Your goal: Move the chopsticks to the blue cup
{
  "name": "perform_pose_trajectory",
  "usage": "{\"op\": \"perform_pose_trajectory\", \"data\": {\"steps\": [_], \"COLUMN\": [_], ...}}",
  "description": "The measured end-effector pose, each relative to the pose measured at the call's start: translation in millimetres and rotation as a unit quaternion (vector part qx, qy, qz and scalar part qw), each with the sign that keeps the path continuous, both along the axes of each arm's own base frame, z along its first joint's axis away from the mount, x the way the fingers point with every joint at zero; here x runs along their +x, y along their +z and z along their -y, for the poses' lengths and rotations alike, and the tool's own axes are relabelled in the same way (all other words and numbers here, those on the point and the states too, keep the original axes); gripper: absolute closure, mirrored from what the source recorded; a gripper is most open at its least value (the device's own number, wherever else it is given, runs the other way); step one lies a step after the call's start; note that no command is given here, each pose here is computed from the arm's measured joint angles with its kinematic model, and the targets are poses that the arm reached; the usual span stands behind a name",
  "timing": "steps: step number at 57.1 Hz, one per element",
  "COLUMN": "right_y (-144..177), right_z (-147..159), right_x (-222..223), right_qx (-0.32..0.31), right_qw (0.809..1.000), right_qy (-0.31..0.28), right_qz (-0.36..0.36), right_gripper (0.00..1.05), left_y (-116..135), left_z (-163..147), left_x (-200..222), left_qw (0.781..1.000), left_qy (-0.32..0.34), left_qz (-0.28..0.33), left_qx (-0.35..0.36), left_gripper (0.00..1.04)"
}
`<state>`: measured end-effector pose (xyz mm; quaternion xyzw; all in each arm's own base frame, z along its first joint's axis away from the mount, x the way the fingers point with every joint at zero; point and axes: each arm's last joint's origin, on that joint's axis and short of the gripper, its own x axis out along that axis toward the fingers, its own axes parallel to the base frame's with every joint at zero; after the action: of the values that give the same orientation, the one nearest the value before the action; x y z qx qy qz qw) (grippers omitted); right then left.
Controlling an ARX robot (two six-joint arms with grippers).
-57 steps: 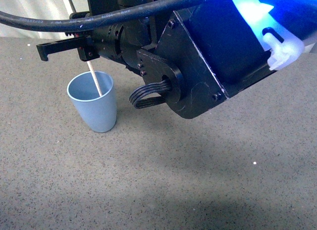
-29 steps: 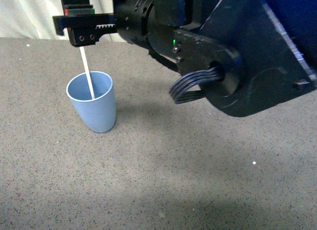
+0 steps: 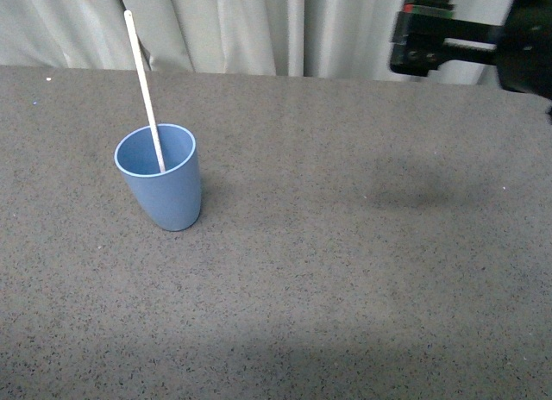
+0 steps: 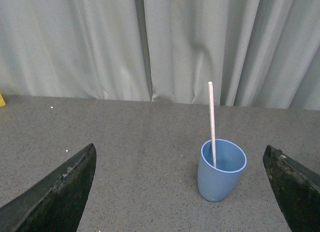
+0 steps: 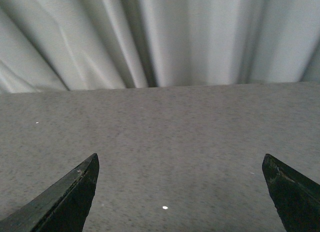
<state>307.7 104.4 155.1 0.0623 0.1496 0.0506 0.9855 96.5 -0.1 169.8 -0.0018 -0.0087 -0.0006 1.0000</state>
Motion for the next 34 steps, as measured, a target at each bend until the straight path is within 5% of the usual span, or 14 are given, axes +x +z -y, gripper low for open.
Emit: {"op": "perform_pose_trajectory", "data": {"steps": [16,23,34], "right_y": [28,35,23], "right_z": [40,58,78], "right_x": [-75,-104,-130], "right_qx": [-0.039,-0.044,-0.06], "right_qw": [0.997,0.987,0.987], "right_qy": [-0.058,-0.048,-0.047], "right_qz": [0.044,0.148,0.142], "right_gripper": [0.14,0.39,0.8], "left_y": [0,0,0], "left_z": [0,0,0], "left_x": [0,0,0], "left_qw": [1.0,1.0,1.0], "left_qy": [0.0,0.0,0.0], "left_qz": [0.0,0.0,0.0], "left_qx": [0.0,0.0,0.0], "left_gripper": [0.07,0.07,0.07]}}
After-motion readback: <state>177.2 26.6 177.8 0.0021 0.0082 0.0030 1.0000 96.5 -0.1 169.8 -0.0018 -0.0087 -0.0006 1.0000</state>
